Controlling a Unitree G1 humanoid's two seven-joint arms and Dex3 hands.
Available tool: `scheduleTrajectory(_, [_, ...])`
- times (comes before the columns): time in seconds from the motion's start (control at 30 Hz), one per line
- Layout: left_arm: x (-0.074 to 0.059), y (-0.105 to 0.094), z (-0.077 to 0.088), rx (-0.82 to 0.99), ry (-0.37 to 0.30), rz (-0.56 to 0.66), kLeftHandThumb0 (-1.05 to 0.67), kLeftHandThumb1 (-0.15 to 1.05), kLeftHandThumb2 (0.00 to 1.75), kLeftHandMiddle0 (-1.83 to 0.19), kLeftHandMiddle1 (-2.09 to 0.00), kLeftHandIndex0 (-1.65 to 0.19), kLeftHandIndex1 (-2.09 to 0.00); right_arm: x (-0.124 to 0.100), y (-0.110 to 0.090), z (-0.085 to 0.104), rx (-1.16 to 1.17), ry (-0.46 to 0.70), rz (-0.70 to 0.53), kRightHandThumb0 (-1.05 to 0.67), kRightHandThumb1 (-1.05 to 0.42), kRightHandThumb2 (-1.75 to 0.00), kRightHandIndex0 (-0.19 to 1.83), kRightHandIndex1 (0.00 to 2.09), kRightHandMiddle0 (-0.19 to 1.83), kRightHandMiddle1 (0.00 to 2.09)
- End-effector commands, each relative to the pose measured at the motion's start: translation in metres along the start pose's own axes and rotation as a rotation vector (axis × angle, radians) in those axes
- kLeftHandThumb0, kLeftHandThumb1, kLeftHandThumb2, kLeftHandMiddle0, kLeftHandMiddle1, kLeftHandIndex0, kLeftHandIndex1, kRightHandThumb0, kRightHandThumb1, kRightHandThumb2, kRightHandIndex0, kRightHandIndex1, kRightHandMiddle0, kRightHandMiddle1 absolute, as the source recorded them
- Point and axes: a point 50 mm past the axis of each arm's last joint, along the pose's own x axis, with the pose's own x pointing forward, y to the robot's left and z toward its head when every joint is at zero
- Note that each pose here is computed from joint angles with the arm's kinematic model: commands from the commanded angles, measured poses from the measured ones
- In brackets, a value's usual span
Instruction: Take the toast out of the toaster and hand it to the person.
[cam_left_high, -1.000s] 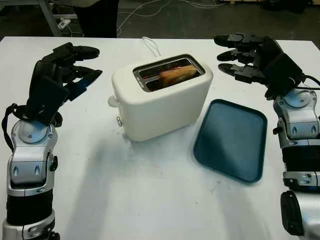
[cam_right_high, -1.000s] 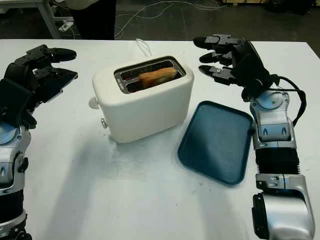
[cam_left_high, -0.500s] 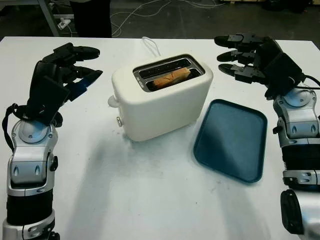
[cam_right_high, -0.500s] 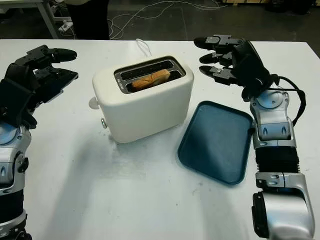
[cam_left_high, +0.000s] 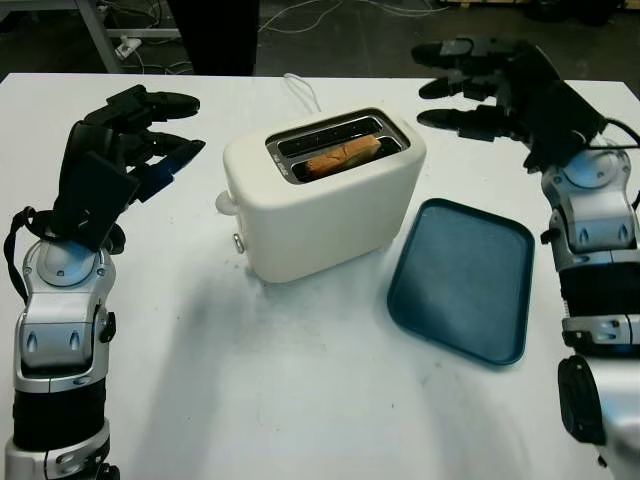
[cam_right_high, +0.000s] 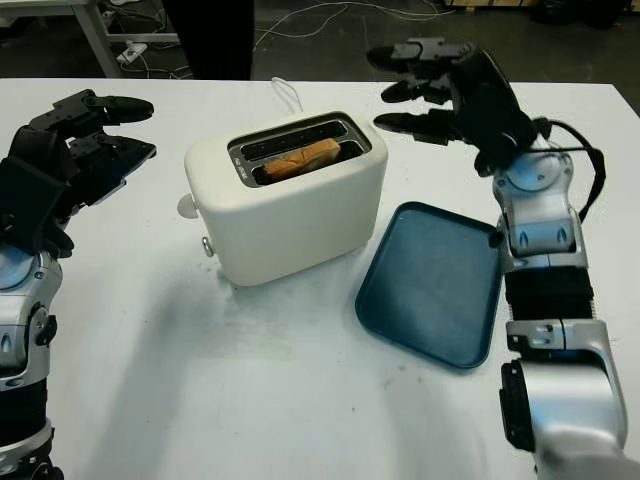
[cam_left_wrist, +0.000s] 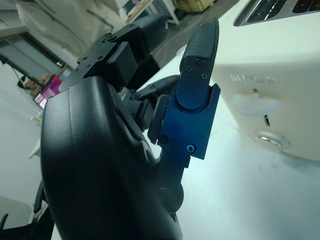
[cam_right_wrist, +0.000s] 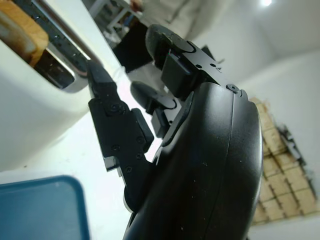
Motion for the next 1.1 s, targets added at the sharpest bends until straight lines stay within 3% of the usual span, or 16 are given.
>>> scheduleTrajectory(0.0, [0.000,0.000,0.001,0.012,-0.006,0.003,-0.54,0.91,0.00,-0.57,-0.95,-0.61,-0.63,0.007,-0.005,0.018,-0.082,-0.061,0.035,-0.29,-0.60,0.00,0.61,0.73,0.86,0.06])
scheduleTrajectory(0.17, [0.000,0.000,0.000,0.008,-0.012,0.004,-0.55,0.90,0.00,-0.57,-0.96,-0.61,-0.63,0.021,0.008,0.041,-0.273,-0.112,0.135,-0.44,-0.56,0.00,0.73,0.74,0.95,0.10])
scheduleTrajectory(0.3, [-0.001,0.000,0.000,-0.002,-0.002,0.008,-0.55,0.90,0.00,-0.56,-0.96,-0.61,-0.63,0.026,0.024,0.048,-0.414,-0.144,0.231,-0.39,-0.53,0.00,0.77,0.72,0.98,0.11])
scheduleTrajectory(0.63, [-0.002,0.000,0.001,-0.008,0.008,0.017,-0.54,0.89,0.00,-0.56,-0.96,-0.61,-0.62,0.031,0.048,0.044,-0.565,-0.160,0.381,-0.39,-0.54,0.00,0.86,0.47,1.00,0.06])
scheduleTrajectory(1.07, [-0.003,0.001,0.000,0.002,0.007,0.016,-0.54,0.89,0.00,-0.56,-0.96,-0.61,-0.62,0.034,0.062,0.034,-0.659,-0.169,0.431,-0.31,-0.58,-0.01,0.90,0.45,1.04,0.05])
